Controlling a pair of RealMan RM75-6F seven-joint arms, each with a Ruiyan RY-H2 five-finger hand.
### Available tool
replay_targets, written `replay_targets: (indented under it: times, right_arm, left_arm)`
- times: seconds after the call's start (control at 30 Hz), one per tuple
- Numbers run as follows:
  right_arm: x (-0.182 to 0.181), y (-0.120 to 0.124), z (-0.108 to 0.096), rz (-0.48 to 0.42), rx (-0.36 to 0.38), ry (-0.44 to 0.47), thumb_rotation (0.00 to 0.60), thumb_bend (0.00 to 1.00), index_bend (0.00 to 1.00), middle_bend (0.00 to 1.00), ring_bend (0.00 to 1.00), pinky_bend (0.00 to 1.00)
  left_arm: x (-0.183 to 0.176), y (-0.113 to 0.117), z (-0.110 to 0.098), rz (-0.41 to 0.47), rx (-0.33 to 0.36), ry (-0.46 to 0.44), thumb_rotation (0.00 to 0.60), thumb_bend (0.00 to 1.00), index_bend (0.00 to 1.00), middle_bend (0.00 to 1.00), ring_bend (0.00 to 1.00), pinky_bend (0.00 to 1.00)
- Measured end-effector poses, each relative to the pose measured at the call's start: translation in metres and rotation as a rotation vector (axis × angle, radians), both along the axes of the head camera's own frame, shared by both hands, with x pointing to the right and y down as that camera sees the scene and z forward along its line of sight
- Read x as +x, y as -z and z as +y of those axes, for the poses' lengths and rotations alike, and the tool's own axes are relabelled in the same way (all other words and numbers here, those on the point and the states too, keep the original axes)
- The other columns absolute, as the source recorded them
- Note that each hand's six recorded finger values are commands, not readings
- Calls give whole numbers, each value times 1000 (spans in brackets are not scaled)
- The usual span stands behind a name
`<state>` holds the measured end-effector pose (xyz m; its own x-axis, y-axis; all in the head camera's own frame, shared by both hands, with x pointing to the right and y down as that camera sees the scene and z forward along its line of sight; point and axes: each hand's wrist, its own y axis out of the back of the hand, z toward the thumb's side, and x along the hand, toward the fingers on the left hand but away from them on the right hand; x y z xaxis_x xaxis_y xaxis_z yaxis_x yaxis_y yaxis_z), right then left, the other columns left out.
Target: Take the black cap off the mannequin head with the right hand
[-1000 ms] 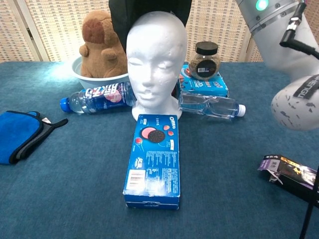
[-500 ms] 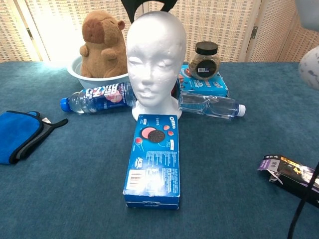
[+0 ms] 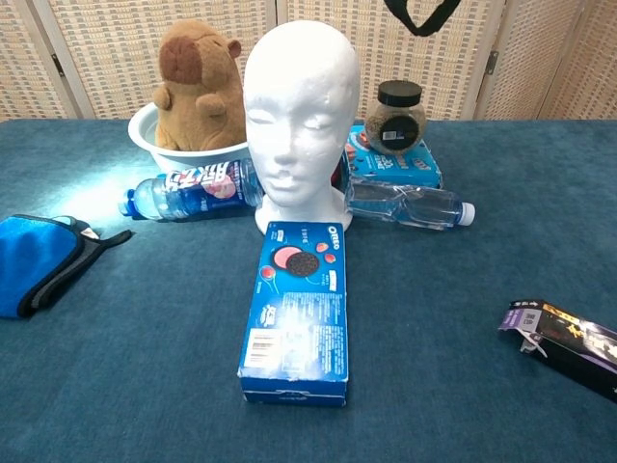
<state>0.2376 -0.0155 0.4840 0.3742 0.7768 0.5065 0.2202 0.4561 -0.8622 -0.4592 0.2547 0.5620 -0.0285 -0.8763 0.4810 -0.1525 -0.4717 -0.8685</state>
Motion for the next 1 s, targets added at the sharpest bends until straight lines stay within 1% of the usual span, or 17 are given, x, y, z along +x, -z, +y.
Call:
replay_targets:
  times: [0.13, 0.3, 0.4, 0.57, 0.7, 1.0]
  right_arm:
    - [35, -4, 13, 58, -32, -52, 600, 493, 859, 474, 287, 120]
    - [69, -22, 27, 110, -97, -112, 600, 493, 859, 475, 287, 120]
    - [82, -32, 32, 127, -127, -136, 600, 493, 859, 475, 287, 120]
    - [97, -51, 39, 151, -174, -165, 600, 493, 859, 475, 287, 120]
    - [106, -71, 44, 163, -223, -188, 600, 493, 859, 476, 287, 120]
    - [115, -118, 56, 183, -327, -225, 600, 494, 859, 476, 287, 120]
  left_arm:
    - [2, -1, 1, 0, -4, -5, 600, 622, 0, 0, 0, 0]
    - [5, -2, 1, 4, -9, -13, 600, 622, 0, 0, 0, 0]
    - [7, -4, 1, 6, -13, -17, 600, 622, 0, 0, 0, 0]
    - [7, -6, 2, 7, -19, -18, 600, 622, 0, 0, 0, 0]
    - [6, -6, 2, 6, -21, -17, 600, 622, 0, 0, 0, 0]
    - [2, -9, 3, 4, -28, -8, 600, 622, 0, 0, 0, 0]
